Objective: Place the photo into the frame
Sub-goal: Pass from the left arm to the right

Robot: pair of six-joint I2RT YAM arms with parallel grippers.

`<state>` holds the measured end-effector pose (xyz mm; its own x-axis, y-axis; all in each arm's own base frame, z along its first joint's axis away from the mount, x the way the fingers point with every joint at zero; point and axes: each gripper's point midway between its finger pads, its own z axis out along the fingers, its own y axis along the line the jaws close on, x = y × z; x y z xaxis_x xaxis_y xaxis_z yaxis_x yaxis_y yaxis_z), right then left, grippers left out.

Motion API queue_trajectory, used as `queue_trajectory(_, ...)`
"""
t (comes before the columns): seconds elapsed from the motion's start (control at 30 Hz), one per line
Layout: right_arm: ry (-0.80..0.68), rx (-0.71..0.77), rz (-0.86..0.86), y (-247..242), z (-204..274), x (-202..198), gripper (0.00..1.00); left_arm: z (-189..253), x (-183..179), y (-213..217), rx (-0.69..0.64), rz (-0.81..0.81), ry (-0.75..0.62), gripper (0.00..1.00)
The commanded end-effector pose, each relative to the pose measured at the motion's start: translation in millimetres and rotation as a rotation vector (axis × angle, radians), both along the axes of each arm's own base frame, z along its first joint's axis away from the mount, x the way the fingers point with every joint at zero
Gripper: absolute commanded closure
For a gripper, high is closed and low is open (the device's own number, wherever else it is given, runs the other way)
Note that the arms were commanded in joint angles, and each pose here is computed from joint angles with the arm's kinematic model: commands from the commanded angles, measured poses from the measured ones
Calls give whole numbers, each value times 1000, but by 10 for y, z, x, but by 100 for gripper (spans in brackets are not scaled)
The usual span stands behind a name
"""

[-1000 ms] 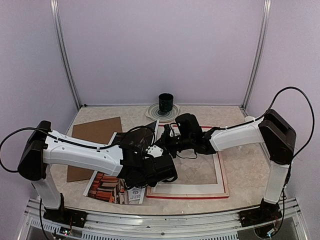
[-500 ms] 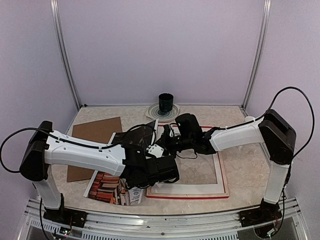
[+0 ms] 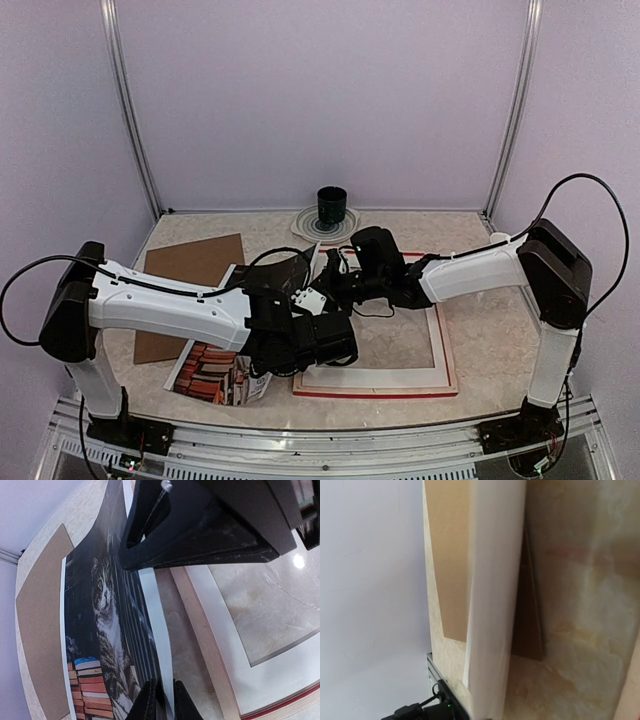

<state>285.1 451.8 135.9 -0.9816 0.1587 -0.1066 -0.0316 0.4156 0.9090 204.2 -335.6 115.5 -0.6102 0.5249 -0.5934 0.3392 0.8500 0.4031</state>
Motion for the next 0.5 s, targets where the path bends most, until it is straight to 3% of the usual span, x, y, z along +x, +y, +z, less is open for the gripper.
queue_trajectory(0.0,-18,27,4,-11,119,14,90,105,12,-18,-16,10,-9,90)
queue_trajectory(0.13,-21,32,7,-8,154,11,78,136,16,3,-18,18,-16,100)
queue_trajectory(0.33,-33,39,12,-11,236,3,62,273,46,54,-29,32,-43,100)
queue_trajectory(0.47,-51,28,15,-49,302,-1,42,399,72,86,-42,42,-68,100)
